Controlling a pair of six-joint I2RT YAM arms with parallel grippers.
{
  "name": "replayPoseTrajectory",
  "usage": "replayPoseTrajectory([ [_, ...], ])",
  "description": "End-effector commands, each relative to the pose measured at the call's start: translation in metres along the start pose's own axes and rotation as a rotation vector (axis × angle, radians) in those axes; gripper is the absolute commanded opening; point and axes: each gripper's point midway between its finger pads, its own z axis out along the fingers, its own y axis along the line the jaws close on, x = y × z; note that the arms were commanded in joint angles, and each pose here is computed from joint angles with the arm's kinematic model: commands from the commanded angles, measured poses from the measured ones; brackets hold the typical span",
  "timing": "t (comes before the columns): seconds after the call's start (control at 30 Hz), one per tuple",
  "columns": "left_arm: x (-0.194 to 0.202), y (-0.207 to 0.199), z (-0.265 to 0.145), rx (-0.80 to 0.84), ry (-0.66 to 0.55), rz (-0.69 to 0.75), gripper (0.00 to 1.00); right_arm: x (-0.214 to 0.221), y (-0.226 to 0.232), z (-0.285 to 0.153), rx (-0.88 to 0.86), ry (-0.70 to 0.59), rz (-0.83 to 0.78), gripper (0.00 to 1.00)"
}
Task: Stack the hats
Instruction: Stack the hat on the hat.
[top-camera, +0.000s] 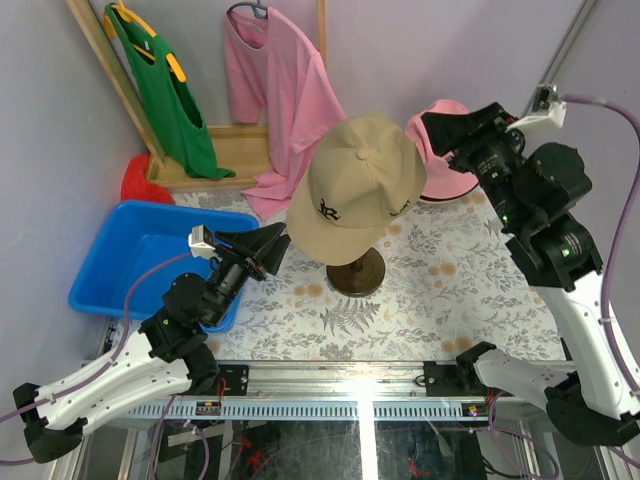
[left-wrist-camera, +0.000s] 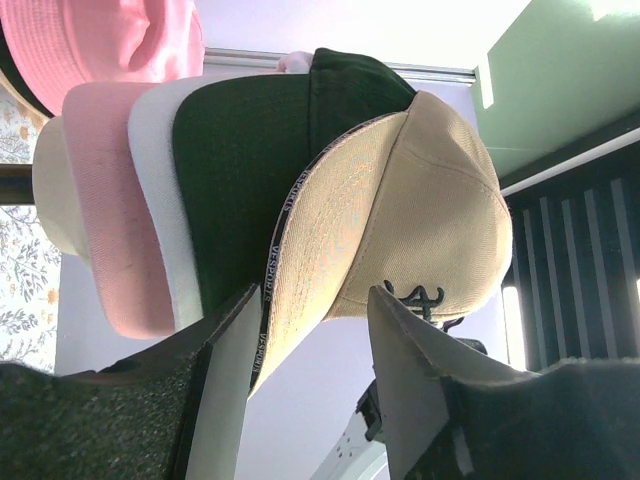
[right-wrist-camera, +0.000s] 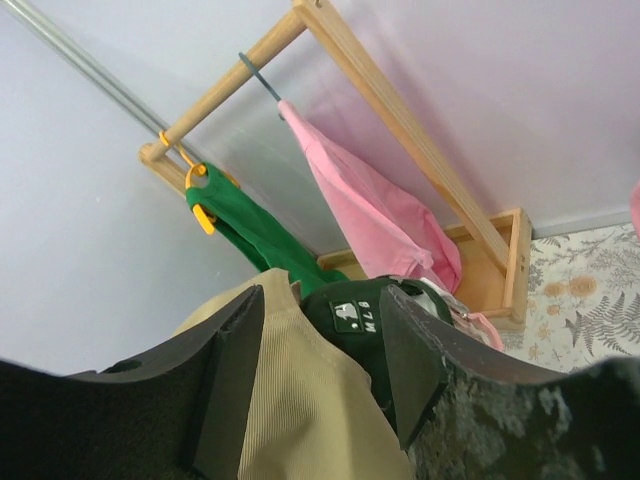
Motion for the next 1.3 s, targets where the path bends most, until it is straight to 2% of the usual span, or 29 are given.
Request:
replayPoseTrajectory([
  [0.0,-0.008,-0.008,-0.001,0.016,-0.040,0.001,0.47,0.000,0.018,0.009,-0.059,0.041,-0.055,0.57],
  [0.4,-0.009,-0.003,0.004,0.000,-0.054,0.013,0.48,0.004,0.012,0.034,-0.018,0.073,-0.116,0.59],
  [0.63,-0.013,-0.006,0.006,-0.008,-0.070,0.026,0.48,0.012,0.005,0.050,-0.077,0.180,-0.002,0.59],
  [0.83,-0.015,-0.011,0.015,-0.007,-0.069,0.039,0.48,0.026,0.000,0.046,-0.134,0.280,0.072,0.59],
  [1.27,-0.010,-0.030,0.036,0.037,-0.027,0.060,0.47,0.047,0.007,0.027,-0.204,0.389,0.120,0.58],
])
